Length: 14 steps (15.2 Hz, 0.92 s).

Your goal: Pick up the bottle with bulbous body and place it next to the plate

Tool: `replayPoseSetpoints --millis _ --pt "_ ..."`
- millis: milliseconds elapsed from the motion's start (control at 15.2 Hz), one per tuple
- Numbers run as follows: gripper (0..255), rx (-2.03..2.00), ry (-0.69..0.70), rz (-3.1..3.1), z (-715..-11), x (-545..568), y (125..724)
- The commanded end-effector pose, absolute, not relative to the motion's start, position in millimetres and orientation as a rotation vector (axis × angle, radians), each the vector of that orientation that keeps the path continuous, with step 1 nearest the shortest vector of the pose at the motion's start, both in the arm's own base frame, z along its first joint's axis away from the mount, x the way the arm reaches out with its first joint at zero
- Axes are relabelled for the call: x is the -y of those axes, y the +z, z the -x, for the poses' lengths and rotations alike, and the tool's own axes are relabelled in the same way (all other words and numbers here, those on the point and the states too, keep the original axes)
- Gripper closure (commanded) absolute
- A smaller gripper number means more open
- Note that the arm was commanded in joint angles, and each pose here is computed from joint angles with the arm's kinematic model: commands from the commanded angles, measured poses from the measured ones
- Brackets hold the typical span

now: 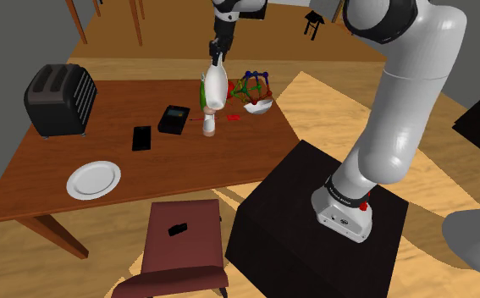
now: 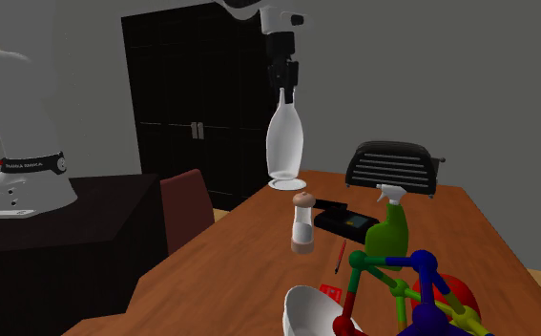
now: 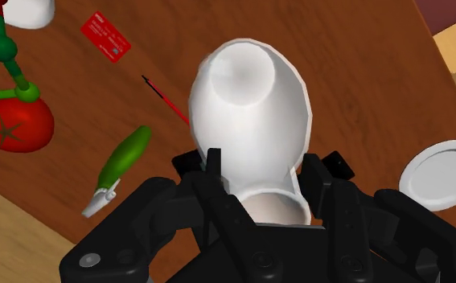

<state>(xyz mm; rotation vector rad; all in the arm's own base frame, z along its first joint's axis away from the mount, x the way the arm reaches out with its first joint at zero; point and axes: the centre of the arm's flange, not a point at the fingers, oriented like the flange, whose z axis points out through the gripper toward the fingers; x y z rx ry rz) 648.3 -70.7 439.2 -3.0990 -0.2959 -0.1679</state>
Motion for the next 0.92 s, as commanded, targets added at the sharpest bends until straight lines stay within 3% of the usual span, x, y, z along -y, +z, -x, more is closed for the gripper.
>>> replayPoseSetpoints --millis 0,858 --pt "255 0.294 -0.170 3.099 -655.6 48.7 430.0" --pt "255 0.294 -0.170 3.099 -706.1 -98.3 357.4"
